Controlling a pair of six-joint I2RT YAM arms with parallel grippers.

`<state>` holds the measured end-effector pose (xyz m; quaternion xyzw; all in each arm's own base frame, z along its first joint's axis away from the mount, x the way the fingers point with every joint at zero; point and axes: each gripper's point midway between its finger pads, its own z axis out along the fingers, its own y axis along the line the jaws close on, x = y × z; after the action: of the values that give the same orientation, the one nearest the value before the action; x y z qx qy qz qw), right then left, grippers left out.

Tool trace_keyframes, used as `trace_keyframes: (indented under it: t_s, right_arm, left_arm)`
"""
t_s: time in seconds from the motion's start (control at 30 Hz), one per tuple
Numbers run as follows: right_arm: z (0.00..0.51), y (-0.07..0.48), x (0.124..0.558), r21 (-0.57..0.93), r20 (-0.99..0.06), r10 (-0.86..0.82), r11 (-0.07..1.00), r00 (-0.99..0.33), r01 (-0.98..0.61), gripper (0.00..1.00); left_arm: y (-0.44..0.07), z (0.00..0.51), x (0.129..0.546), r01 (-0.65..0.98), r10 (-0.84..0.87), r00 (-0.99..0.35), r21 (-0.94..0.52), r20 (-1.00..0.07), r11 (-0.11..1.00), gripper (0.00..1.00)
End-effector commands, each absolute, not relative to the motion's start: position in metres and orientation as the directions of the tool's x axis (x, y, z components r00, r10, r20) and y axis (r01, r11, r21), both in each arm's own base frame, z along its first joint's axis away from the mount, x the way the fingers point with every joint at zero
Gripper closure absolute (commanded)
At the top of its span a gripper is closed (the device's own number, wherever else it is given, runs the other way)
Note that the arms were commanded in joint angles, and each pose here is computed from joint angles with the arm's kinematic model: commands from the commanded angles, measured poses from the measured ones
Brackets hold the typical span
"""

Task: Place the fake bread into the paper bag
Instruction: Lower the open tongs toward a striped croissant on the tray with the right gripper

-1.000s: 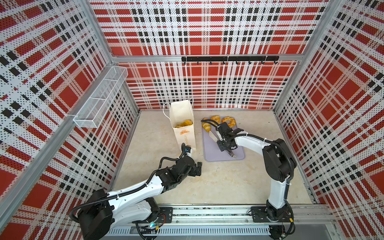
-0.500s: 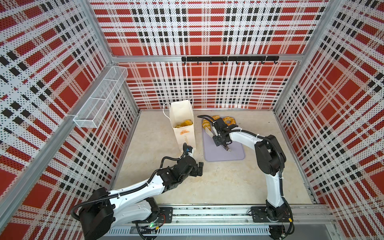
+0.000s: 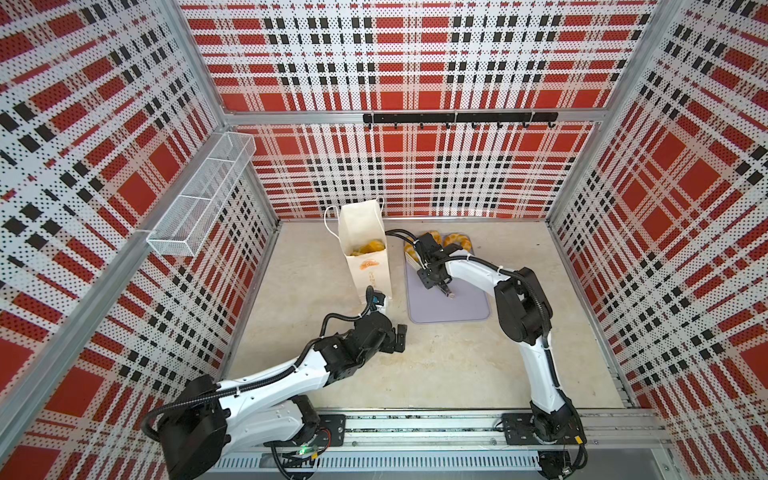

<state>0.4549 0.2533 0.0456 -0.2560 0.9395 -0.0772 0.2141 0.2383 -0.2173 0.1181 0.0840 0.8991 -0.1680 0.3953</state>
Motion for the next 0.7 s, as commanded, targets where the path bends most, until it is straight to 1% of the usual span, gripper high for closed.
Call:
trace_keyframes:
  t_s: [0.0,0.2,0.43,0.67]
  right_arm:
    - [0.048,0.252,0.463,-0.318,-0.341,-0.555,0.828,-0.759,-0.462,0.52]
    - [0.049,0.249,0.461,-0.337,-0.319,-0.568,0.816,-0.759,-0.47,0.61]
    - [0.055,0.25,0.448,-0.295,-0.336,-0.566,0.823,-0.753,-0.486,0.72]
    - [0.069,0.242,0.427,-0.259,-0.355,-0.553,0.833,-0.754,-0.489,0.74]
  left_arm:
    - [-0.217,0.129,0.241,0.278,-0.005,-0.656,-0.247,-0.755,0.928,0.01]
    - [-0.214,0.132,0.24,0.274,-0.009,-0.649,-0.245,-0.761,0.93,0.01]
    - [-0.214,0.13,0.24,0.273,-0.008,-0.652,-0.245,-0.758,0.93,0.01]
    - [-0.214,0.13,0.24,0.271,-0.012,-0.653,-0.249,-0.758,0.93,0.01]
